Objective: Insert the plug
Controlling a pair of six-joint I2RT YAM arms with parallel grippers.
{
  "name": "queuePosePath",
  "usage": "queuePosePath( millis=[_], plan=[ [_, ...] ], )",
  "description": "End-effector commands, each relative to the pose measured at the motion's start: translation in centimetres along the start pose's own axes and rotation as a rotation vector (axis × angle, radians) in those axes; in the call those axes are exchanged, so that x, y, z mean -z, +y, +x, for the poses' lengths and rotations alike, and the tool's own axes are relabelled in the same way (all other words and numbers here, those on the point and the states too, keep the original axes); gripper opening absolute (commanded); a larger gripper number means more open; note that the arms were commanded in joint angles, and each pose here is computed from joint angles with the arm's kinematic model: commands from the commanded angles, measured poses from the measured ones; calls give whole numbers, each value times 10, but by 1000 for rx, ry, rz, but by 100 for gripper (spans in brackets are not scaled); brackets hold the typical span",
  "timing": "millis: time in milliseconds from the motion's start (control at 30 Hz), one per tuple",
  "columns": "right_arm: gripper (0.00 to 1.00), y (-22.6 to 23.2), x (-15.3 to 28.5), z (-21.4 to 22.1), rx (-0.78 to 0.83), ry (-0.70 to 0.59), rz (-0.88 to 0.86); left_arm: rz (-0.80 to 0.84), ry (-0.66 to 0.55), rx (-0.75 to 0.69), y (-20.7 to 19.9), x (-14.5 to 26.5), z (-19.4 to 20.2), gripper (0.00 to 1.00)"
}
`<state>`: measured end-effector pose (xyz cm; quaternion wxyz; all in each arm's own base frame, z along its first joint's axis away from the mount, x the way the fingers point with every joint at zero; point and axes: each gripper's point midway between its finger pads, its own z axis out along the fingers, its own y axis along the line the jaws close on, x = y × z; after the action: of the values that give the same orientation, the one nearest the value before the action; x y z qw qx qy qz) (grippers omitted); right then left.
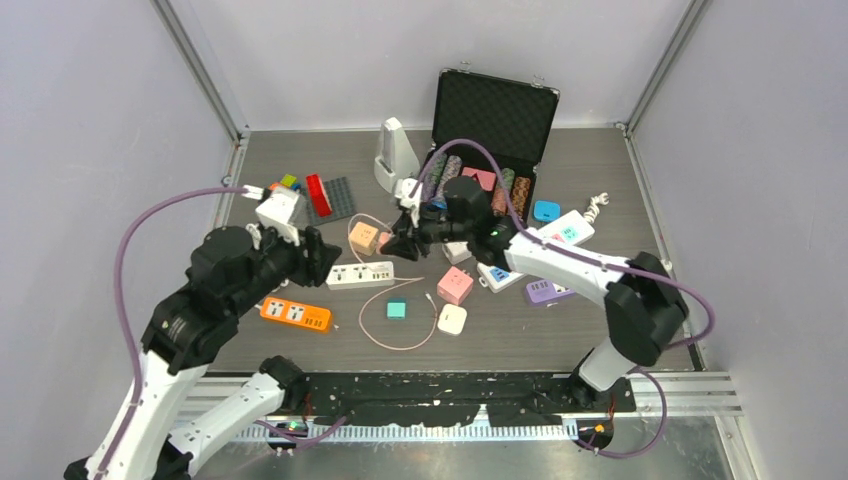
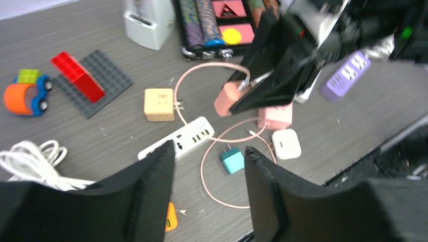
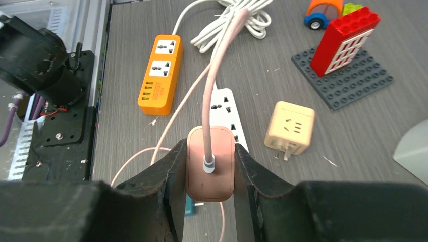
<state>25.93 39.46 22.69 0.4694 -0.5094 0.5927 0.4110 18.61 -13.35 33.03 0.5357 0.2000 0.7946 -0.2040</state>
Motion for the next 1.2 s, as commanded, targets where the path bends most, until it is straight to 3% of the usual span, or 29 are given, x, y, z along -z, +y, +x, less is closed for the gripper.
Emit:
queuePosePath(
  millis=[0,100,300,533,800,1167],
  plan=[
    [5,-7,-33,-31,95,-70,9,-214,-149,99,35,28,-20,57],
    [5,-3,-62,-12,102,-34,-21,-223,-226,105,37,46,-28,66],
    [5,-4,-108,7,132,-1,-93,-197,-323,119,34,67,-38,71],
    [5,2,-145,39,166,89,-167,-206,-297,138,35,63,-30,71],
    [5,-1,-159,70,190,156,-170,-209,-291,124,36,58,-31,71],
    [5,-4,-176,74,153,214,-173,-221,-296,113,38,60,-31,72]
  ],
)
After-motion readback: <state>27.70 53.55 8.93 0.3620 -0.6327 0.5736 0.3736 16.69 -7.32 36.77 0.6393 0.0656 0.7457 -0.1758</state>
